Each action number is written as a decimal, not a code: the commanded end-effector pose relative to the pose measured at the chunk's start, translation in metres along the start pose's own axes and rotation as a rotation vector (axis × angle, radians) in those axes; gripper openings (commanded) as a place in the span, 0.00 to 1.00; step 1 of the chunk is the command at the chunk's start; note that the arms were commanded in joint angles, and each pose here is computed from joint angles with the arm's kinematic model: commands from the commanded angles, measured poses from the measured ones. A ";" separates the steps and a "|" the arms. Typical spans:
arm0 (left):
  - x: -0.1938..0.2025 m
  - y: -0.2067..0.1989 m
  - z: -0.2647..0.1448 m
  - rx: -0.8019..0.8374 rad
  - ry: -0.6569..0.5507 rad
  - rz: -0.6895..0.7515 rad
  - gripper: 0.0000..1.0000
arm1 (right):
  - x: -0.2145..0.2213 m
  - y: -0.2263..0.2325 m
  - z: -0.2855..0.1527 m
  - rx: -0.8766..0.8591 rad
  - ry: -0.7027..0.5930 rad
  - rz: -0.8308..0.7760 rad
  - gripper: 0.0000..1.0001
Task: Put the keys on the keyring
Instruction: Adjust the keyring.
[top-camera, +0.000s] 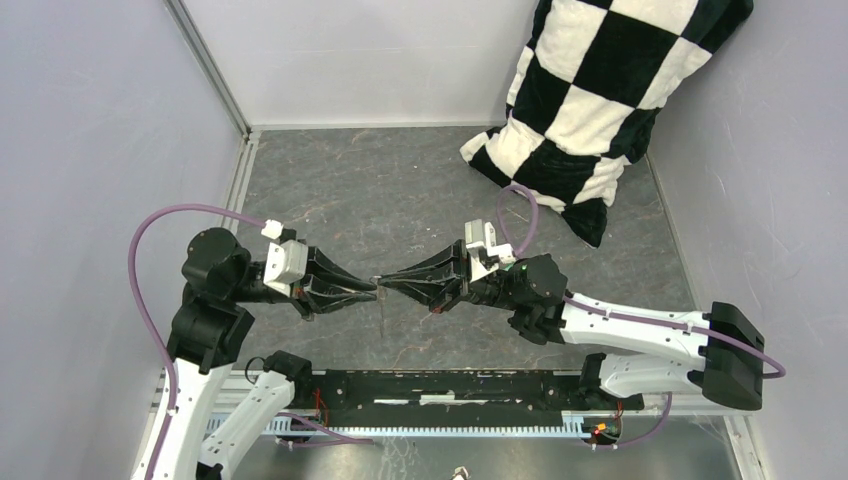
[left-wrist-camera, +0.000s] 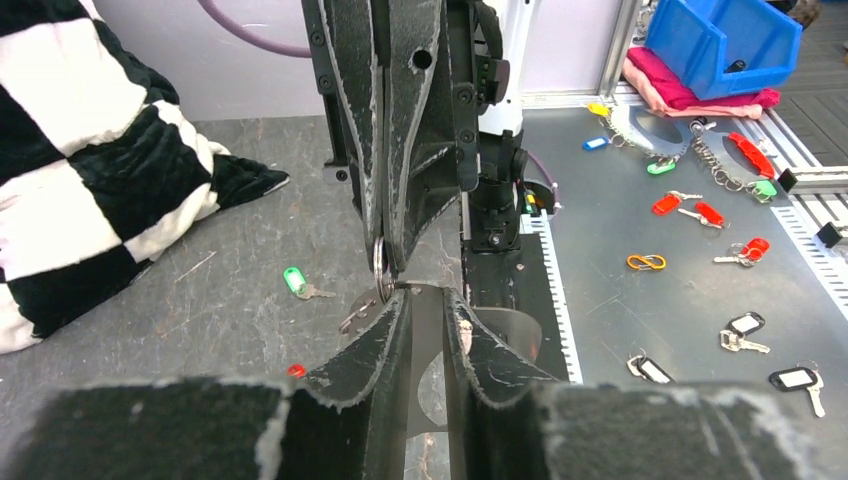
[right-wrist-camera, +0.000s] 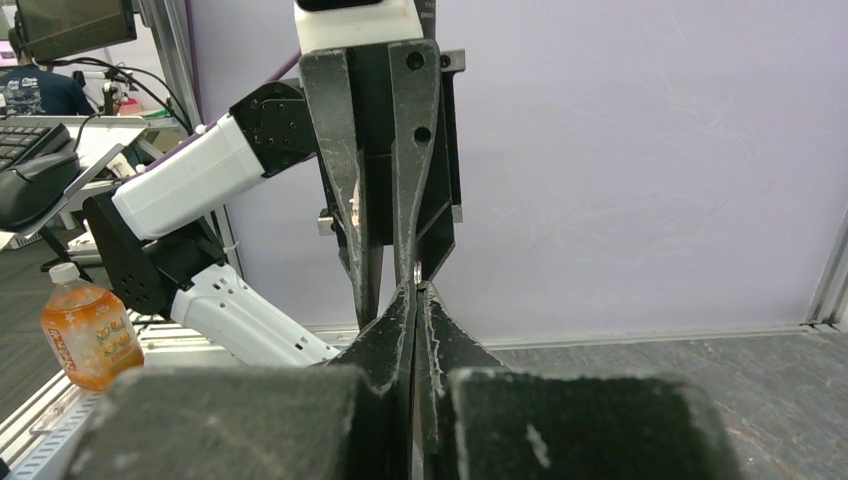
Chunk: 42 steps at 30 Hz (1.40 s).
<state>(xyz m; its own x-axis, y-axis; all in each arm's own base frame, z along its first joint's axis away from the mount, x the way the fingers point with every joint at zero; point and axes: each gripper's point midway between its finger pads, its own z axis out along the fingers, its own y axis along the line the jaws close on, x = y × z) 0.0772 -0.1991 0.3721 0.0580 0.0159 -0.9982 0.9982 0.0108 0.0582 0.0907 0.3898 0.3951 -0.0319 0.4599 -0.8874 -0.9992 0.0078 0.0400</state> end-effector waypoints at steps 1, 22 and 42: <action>-0.013 -0.004 0.000 0.019 -0.024 0.019 0.23 | -0.018 0.005 0.010 -0.035 -0.055 -0.009 0.01; 0.012 0.014 -0.002 -0.072 0.050 -0.008 0.18 | -0.027 0.011 0.005 -0.046 -0.060 -0.028 0.01; 0.002 -0.006 -0.002 0.044 0.037 0.017 0.32 | -0.025 0.009 0.003 -0.033 -0.045 -0.044 0.01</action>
<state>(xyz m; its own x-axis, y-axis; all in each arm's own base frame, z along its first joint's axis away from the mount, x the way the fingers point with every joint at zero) 0.0861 -0.1990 0.3575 0.0131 0.0703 -0.9974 0.9995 0.0273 0.0150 0.0871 0.3908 0.3902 -0.0285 0.4382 -0.8984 -0.9996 -0.0077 0.0280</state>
